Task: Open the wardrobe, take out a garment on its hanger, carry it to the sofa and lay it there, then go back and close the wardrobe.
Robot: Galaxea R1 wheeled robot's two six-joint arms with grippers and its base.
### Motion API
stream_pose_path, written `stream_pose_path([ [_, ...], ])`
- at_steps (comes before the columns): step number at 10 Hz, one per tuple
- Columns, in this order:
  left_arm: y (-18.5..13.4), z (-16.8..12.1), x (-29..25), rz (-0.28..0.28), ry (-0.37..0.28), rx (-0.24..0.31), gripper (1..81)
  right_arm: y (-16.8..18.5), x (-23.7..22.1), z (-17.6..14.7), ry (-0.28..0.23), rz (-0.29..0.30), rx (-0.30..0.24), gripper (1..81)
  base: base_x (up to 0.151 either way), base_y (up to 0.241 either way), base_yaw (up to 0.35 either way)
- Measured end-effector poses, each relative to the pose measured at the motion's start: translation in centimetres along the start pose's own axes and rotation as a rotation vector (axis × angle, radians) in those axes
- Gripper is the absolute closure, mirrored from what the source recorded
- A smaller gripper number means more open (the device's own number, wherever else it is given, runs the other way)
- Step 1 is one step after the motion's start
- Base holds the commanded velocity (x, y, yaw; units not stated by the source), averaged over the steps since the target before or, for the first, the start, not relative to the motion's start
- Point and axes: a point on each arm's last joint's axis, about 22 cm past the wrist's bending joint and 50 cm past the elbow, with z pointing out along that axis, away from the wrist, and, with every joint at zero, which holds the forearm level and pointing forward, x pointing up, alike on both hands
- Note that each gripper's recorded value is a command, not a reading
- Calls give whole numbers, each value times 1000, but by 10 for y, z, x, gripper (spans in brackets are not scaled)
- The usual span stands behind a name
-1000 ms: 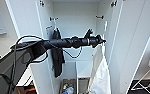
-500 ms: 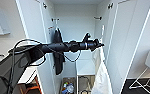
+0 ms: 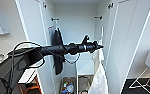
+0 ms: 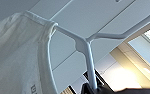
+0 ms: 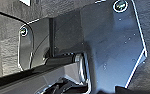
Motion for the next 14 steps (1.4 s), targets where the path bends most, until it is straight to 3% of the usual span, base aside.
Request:
stream_pose_path([
  [5, -19, -3, -60, -36, -56, -39, 811, 0, 2, 0, 2, -1, 0, 10, 0, 0, 0],
  [10, -58, -36, -98, -65, -68, -18, 811, 0, 3, 0, 3, -2, 0, 10, 0, 0, 0],
  [14, -73, -40, -121, -83, -81, -11, 811, 0, 3, 0, 6, -2, 0, 10, 0, 0, 0],
])
